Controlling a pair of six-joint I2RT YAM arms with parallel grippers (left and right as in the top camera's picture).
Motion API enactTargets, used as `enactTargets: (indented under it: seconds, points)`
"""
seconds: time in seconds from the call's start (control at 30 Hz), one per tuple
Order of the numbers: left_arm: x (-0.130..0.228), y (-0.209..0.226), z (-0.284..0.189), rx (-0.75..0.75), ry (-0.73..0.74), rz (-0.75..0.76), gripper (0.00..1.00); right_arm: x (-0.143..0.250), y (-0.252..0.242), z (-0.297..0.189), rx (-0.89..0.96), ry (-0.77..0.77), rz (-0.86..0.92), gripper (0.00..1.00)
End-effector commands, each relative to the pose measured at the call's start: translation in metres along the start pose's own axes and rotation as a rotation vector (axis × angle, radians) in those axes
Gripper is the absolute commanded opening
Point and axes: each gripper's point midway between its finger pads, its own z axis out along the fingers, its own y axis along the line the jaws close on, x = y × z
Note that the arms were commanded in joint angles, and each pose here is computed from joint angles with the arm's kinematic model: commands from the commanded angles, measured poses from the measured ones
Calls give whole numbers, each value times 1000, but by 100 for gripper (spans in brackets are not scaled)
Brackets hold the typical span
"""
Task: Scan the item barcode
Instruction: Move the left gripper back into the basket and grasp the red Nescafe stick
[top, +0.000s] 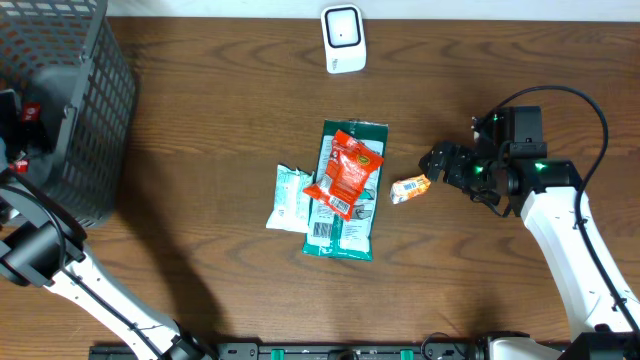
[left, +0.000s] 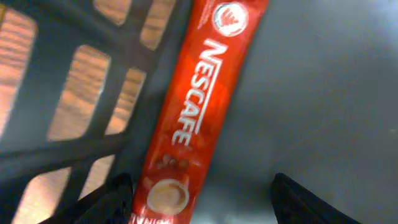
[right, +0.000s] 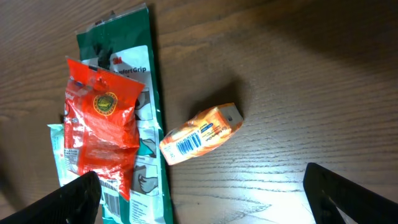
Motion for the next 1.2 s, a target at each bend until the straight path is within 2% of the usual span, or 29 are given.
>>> enactTargets:
  seconds: [0.0, 0.07, 0.2, 0.27, 0.6, 0.7, 0.73, 0.77, 0.8, 0.9, 1.17]
  points:
    - [38, -28, 41, 144, 92, -21, 72, -4, 1, -2, -1, -11, 8, 99]
    - [41, -36, 39, 189, 99, -29, 70, -4, 1, -2, -1, -11, 8, 99]
    - [41, -46, 33, 240, 100, -38, 49, -4, 1, -2, -1, -11, 8, 99]
    - [41, -47, 27, 245, 106, -44, 43, -4, 1, -2, -1, -11, 8, 99]
    - [30, -45, 15, 227, 83, -68, 46, -4, 1, -2, -1, -11, 8, 99]
    - [32, -45, 16, 229, 90, -99, 34, -4, 1, -2, -1, -11, 8, 99]
    - [32, -45, 16, 228, 91, -110, 25, -4, 1, -2, -1, -11, 8, 99]
    - [30, -45, 14, 225, 91, -143, 7, -4, 1, -2, -1, -11, 8, 99]
    - [28, -44, 11, 220, 86, -167, 7, -4, 1, -2, -1, -11, 8, 99]
    - [7, -36, -17, 193, 26, -226, 7, -4, 1, -2, -1, -11, 8, 99]
    - [-64, -23, -161, 116, -256, -326, 7, -4, 1, -2, -1, -11, 8, 99]
